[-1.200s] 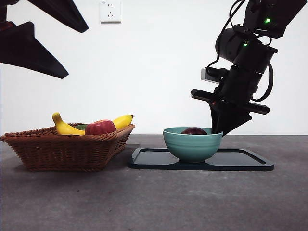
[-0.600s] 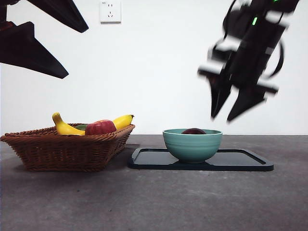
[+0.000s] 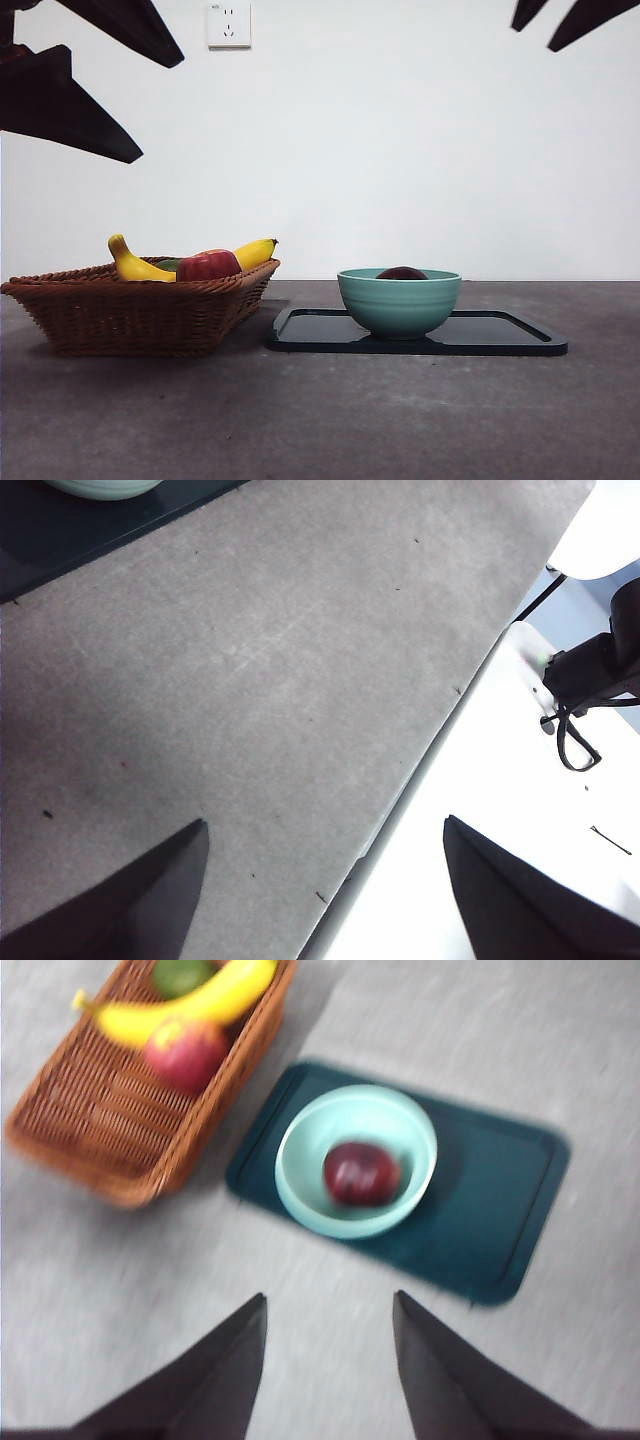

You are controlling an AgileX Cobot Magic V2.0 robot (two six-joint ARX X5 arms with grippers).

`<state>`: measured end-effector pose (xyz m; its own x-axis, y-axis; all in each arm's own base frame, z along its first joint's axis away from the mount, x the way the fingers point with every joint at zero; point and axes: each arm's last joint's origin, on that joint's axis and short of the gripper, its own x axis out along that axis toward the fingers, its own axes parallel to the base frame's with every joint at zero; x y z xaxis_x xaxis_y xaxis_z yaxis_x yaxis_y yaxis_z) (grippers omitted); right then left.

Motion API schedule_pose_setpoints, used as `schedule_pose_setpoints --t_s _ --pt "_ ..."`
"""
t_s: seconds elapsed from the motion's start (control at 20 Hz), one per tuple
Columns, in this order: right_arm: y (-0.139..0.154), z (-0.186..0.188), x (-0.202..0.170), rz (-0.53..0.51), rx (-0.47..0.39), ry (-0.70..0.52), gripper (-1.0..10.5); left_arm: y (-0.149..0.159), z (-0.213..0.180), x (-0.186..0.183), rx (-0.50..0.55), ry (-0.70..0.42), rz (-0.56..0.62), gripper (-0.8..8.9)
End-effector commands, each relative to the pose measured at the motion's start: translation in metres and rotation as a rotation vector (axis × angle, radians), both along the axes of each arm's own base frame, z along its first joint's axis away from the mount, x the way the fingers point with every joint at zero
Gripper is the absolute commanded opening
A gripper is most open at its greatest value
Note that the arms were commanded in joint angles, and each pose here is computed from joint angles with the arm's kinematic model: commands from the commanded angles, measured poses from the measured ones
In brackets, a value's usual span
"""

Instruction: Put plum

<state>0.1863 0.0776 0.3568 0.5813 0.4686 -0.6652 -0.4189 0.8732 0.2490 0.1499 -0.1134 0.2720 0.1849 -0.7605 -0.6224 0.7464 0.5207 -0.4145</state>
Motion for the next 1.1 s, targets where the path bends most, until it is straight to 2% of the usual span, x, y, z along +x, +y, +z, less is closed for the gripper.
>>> schedule_pose_setpoints --t_s 0.05,0.2,0.35,0.55,1.1 --pt "-0.003 -0.011 -0.021 0.037 -0.005 -0.010 2.0 -0.002 0.002 0.001 -0.004 -0.007 -0.011 3.74" --pt "-0.008 -0.032 -0.046 0.069 -0.001 -0.003 2.0 -0.002 0.002 0.001 -0.004 -0.007 -0.011 3.74" --pt "-0.011 -0.053 -0.065 0.139 0.046 0.023 2.0 -0.002 0.002 0.001 -0.004 -0.007 -0.011 3.74" --pt "-0.014 -0.072 -0.075 0.177 0.072 0.060 2.0 -0.002 0.002 0.001 -0.004 -0.007 -0.011 3.74" --pt "-0.014 -0.073 -0.075 0.176 0.079 0.042 2.0 -0.002 0.002 0.001 -0.005 -0.005 -0.009 3.74"
